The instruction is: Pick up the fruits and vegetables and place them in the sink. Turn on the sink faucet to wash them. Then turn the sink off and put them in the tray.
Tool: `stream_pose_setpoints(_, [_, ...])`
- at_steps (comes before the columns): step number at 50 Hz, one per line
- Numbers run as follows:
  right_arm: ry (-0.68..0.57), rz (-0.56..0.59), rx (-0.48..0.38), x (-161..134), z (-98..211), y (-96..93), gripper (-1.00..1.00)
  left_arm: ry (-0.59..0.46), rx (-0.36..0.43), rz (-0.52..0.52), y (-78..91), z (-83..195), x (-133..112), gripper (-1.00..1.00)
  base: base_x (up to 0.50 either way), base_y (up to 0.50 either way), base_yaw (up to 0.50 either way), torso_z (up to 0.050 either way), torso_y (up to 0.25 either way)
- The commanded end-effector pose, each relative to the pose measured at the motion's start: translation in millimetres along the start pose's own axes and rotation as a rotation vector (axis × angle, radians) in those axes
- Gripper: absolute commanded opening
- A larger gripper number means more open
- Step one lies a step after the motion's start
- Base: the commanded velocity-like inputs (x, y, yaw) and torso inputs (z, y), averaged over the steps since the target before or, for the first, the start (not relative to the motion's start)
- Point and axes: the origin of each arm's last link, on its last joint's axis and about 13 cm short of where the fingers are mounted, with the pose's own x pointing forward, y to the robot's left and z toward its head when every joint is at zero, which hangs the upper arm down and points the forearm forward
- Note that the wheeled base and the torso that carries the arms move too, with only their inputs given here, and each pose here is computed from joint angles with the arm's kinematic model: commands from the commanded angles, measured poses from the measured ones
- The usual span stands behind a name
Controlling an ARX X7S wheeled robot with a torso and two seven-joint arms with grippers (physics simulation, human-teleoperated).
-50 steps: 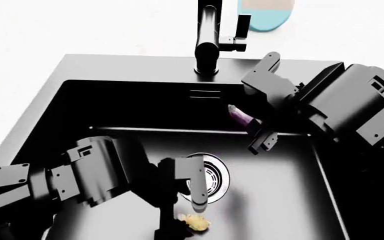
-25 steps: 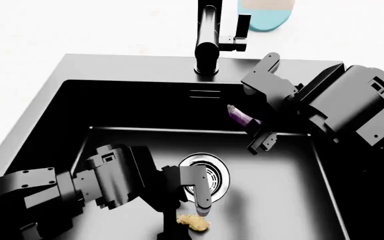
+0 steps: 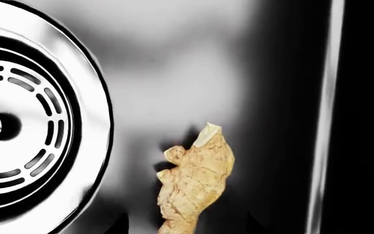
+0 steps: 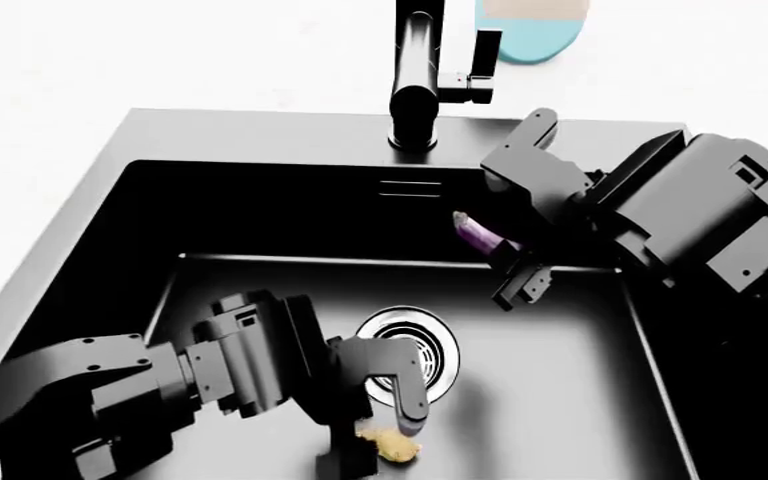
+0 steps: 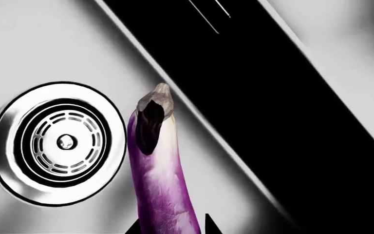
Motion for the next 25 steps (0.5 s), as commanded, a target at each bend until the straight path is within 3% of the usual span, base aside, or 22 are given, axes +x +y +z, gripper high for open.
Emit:
stream_pose_setpoints(1, [-0.008, -0.005, -0.002, -1, 0, -0.6, -1.0, 0.047, -0.003, -0.03, -6.2, -4, 15, -1.0, 0.0, 0.0, 0.0, 0.0, 0.0])
stream_pose_setpoints(11, [-0.01, -0.006, -0.003, -1, 1, -0.5, -1.0, 0.019, -0.005, 0.045, -14.1, -4, -4, -1.0, 0.0, 0.0, 0.0, 0.0, 0.0])
stream_pose_setpoints(25, [-0.013, -0.007, -0.012, 0, 4, -1.5, -1.0, -0.11, -0.064, 0.207, -30.8, -13, -56, -1.0, 0.0, 0.0, 0.0, 0.0, 0.0])
